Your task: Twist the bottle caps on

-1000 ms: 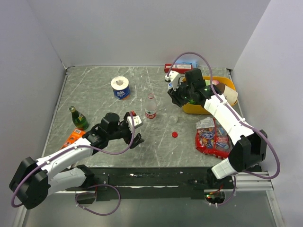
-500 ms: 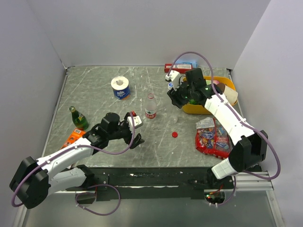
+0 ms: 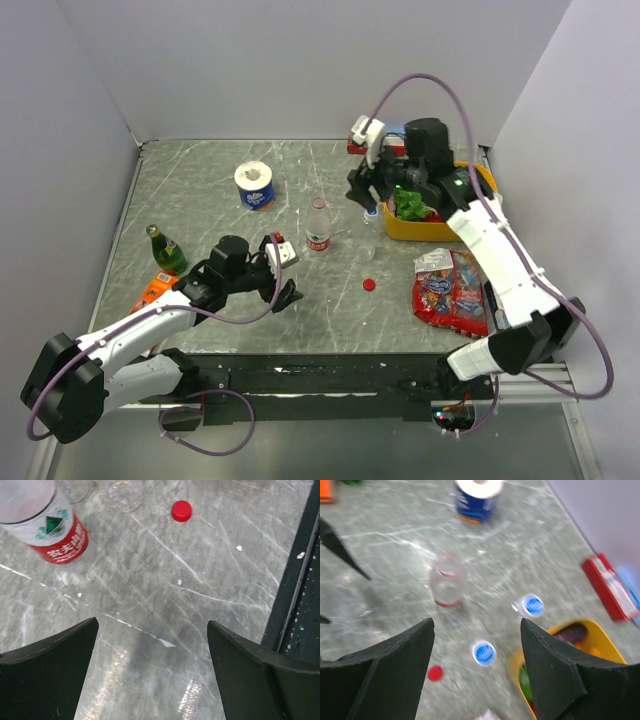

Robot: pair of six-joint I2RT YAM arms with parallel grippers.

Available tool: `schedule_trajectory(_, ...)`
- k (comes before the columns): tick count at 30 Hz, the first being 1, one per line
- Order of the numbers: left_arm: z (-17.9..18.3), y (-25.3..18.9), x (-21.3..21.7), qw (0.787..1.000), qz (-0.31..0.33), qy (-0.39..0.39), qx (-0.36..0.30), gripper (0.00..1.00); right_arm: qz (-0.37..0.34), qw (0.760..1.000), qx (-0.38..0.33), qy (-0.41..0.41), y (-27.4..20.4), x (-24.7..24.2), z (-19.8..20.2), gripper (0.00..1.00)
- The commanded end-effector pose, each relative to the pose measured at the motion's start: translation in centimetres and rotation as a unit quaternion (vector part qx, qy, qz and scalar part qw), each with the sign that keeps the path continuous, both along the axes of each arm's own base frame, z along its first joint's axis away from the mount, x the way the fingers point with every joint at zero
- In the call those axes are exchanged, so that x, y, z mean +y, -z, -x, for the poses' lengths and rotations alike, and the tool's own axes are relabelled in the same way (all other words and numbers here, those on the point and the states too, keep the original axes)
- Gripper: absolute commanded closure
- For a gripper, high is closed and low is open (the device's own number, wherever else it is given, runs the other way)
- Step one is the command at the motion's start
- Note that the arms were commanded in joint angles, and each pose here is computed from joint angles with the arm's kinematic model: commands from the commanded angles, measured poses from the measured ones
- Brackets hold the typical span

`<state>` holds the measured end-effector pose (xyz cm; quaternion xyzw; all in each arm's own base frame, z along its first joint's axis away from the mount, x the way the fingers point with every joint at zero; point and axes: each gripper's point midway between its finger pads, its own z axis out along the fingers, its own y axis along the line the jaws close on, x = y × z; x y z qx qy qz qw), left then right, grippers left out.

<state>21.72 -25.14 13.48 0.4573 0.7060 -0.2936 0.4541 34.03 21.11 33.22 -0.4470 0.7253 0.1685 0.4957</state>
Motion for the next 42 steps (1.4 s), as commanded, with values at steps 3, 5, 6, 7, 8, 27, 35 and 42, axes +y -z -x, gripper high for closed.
schedule_trajectory(3, -1.0, -2.6, 0.1, 0.999, 0.027, -0.003, -0.021, 0.04, -0.029, 0.997, 0.033, -0.060, 1.4, 5.7, -1.3, 0.15)
schedule_trajectory(5, -1.1, -2.4, 0.5, 0.999, 0.026, -0.009, -0.019, 0.04, -0.020, 0.997, 0.033, -0.070, 2.2, 6.9, -1.7, 0.14)
schedule_trajectory(6, -1.0, -2.5, 0.7, 0.999, 0.027, -0.010, -0.019, 0.04, -0.019, 0.997, 0.034, -0.072, 2.4, 7.2, -1.9, 0.14)
schedule_trajectory(7, -1.1, -2.4, 0.9, 0.999, 0.026, -0.014, -0.016, 0.04, -0.018, 0.996, 0.038, -0.074, 2.7, 7.6, -2.2, 0.14)
schedule_trajectory(8, -1.1, -2.3, 1.1, 0.999, 0.025, -0.015, -0.015, 0.04, -0.019, 0.996, 0.040, -0.079, 2.9, 8.1, -2.1, 0.14)
schedule_trajectory(27, -2.0, -3.1, 2.3, 0.998, 0.032, -0.041, -0.022, 0.04, 0.041, 0.995, 0.063, -0.072, 8.5, 9.8, -3.8, 0.37)
schedule_trajectory(35, -2.4, -4.3, 1.6, 0.997, 0.056, -0.029, -0.039, 0.04, 0.056, 0.992, 0.064, -0.090, 9.3, 9.2, -2.9, 0.73)
schedule_trajectory(42, -3.6, -6.2, 0.7, 0.992, 0.084, -0.021, -0.090, 0.04, 0.028, 0.988, 0.056, -0.141, 5.6, 9.5, 0.5, 0.91)
